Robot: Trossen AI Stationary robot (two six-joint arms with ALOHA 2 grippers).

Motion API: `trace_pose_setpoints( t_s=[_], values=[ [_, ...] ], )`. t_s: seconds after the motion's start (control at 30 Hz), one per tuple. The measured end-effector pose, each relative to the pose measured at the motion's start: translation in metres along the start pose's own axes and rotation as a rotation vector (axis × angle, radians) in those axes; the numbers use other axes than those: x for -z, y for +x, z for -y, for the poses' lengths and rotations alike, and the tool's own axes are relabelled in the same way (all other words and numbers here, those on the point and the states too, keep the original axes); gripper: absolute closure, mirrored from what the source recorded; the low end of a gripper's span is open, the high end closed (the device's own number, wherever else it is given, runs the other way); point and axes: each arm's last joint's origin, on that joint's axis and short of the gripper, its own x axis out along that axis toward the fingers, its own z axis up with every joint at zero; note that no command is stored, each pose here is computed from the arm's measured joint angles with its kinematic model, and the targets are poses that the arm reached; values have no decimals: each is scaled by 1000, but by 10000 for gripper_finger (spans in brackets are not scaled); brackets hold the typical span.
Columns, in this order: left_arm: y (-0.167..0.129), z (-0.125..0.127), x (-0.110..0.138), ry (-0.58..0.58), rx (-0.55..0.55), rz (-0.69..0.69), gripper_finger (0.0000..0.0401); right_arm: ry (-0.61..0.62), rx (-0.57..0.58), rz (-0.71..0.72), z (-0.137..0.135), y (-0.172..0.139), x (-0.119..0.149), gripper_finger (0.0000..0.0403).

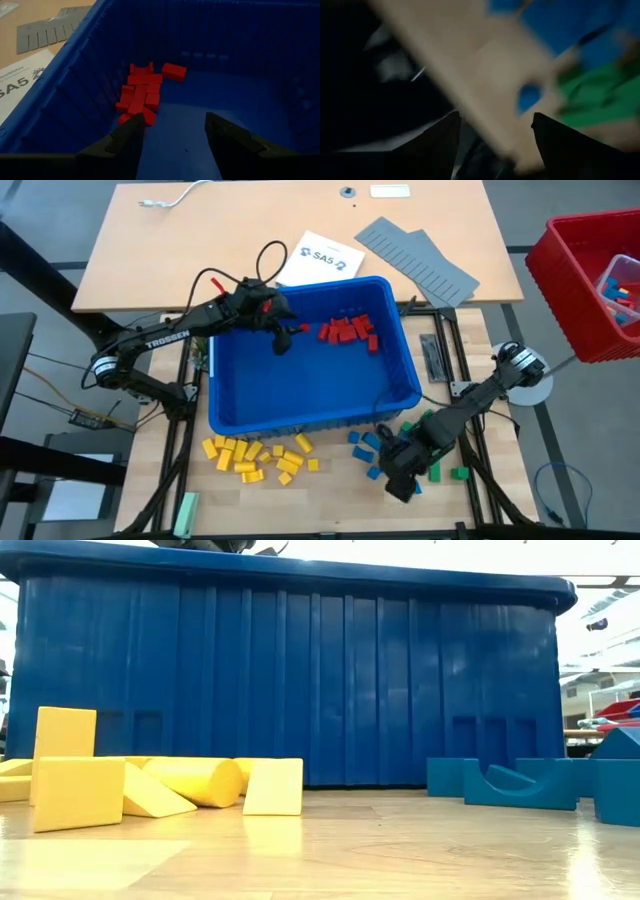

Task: Sort blocks
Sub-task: Remove the blue block from the blue bin

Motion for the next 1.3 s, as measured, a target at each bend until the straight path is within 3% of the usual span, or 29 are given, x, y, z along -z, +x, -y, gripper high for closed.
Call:
trace_pose_setpoints(
  t_s=[0.1,0.2,0.27,0.37,0.47,0.57,0.73,1.0,1.2,1.3],
  values=[
    [0,0,0,0,0,0,182,-3,-129,-100,-10,-29,8,166],
    [0,0,0,0,0,1,182,-11,-228,-17,-13,-65,12,169],
    [0,0,0,0,0,1,182,-15,-283,114,-9,-91,11,171],
    [0,0,0,1,0,1,182,-37,-301,424,3,-127,3,172],
    [0,0,0,0,-1,2,182,-25,-236,751,20,-155,-10,171],
    [0,0,-1,1,-1,9,182,47,-169,930,38,-174,-24,170],
    [-2,-1,-6,4,-13,28,182,69,-38,978,67,-187,-48,172],
    [-26,-3,-35,15,-80,29,183,36,165,1010,109,-205,-83,172],
    [-43,-3,-40,159,-105,-28,183,-20,261,978,137,-214,-101,173],
    [-44,-5,-37,192,-108,-35,183,-72,257,933,149,-211,-116,174]
  ],
)
